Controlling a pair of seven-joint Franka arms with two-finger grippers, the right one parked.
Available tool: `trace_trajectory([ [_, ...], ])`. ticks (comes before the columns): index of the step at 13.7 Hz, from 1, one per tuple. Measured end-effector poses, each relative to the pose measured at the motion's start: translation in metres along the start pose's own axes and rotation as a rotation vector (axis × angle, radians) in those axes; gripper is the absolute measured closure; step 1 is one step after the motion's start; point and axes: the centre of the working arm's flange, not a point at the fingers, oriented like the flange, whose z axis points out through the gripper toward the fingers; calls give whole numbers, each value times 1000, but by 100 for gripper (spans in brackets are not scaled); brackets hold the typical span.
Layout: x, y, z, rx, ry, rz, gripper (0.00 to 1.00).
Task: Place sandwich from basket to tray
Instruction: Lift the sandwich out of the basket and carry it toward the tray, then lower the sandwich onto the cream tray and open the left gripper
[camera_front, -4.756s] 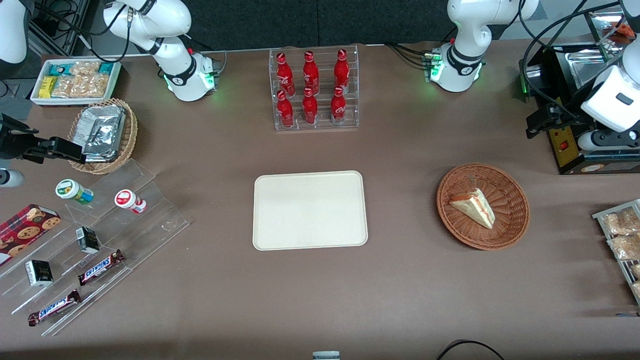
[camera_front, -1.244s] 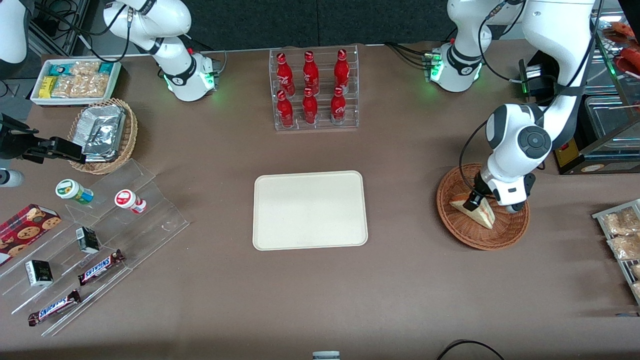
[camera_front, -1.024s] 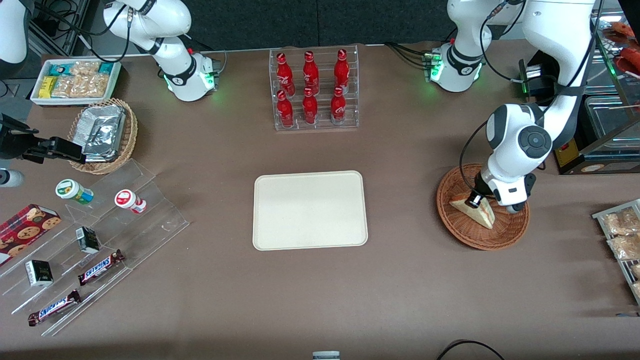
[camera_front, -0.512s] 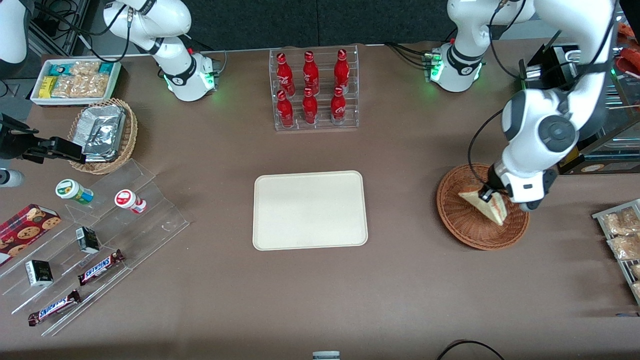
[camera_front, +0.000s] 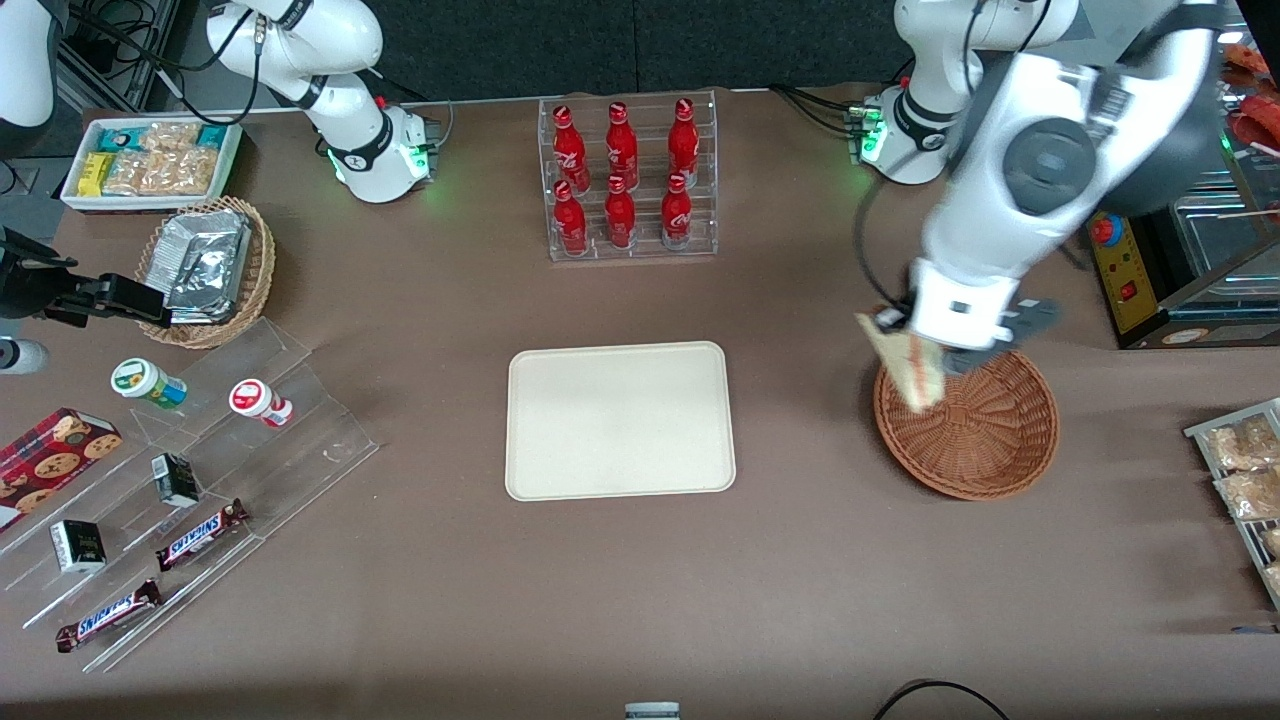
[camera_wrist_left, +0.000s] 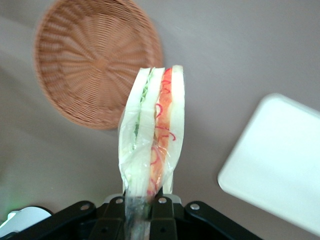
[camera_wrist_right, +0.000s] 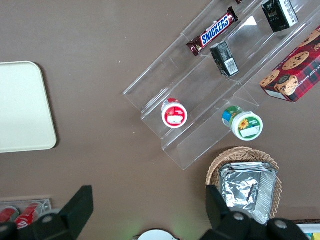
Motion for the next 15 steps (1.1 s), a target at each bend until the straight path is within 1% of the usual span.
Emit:
trace_trajectory([
  [2, -36, 43, 13, 8, 5, 91, 86],
  [3, -47, 63, 23, 0, 17, 115, 86],
  [4, -55, 82, 34, -16, 24, 137, 86],
  [6, -67, 118, 61, -44, 19, 189, 86],
  [7, -74, 137, 76, -52, 18, 218, 86],
  [8, -82, 157, 90, -51, 25, 235, 86],
  [11, -106, 207, 138, -8, 51, 252, 86],
  [12, -110, 220, 154, -11, 52, 258, 86],
  [14, -108, 240, 183, -45, 43, 267, 86],
  [15, -107, 246, 194, -55, 40, 270, 86],
])
